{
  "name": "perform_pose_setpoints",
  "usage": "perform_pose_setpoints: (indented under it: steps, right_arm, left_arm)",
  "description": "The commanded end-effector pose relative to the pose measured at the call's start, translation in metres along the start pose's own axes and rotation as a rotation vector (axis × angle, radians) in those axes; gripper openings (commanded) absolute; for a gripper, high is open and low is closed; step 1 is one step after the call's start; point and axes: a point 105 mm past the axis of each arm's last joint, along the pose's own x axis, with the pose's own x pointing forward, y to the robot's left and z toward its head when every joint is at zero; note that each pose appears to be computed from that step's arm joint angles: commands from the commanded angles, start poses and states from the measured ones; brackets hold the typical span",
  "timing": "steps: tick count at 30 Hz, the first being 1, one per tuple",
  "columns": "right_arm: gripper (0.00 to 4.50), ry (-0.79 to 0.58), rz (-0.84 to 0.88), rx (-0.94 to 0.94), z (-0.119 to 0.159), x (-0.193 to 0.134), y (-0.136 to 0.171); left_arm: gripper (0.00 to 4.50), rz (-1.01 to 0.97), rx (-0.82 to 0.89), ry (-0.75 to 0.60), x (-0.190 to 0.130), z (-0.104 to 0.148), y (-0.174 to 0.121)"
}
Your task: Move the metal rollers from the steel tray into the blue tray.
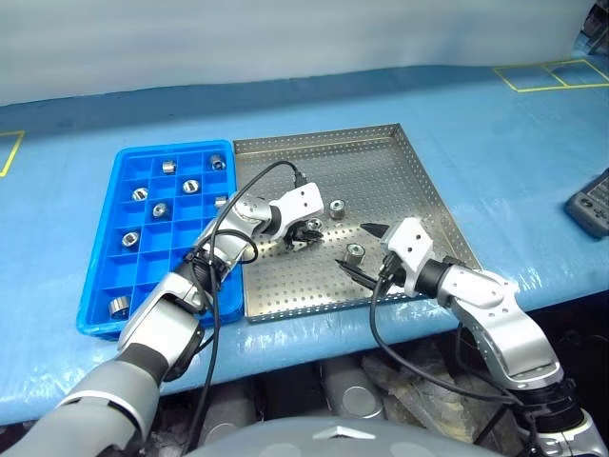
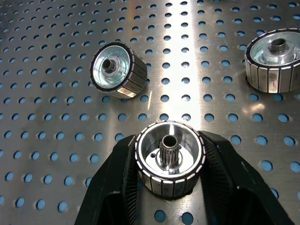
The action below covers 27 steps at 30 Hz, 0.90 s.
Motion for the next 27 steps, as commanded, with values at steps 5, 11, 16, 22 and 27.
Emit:
perform_pose_setpoints:
  steps: [5,11,16,22,27]
  right_arm:
    - [4.5,-0.002,0.003,-0.035,0.006,0.002,-0.002]
    - [4.5,-0.011,0.047,-0.038,0.008,0.006,0.004]
    - [4.5,-0.036,0.097,-0.057,0.016,0.013,0.009]
    - [4.5,-0.054,0.145,-0.083,0.024,0.02,0.01]
    - [4.5,-0.066,0.183,-0.097,0.028,0.025,0.013]
  left_arm:
    - [1.68,0.057,0.028,-0.074,-0.022,0.015,0.009]
    - [1.68,0.137,0.05,-0.159,-0.067,0.027,0.012]
    - [1.68,0.282,0.044,-0.168,-0.117,0.024,0.013]
    - [1.68,0.541,-0.009,-0.04,-0.174,-0.005,0.022]
    - [1.68,0.707,-0.098,0.01,-0.207,-0.028,0.012]
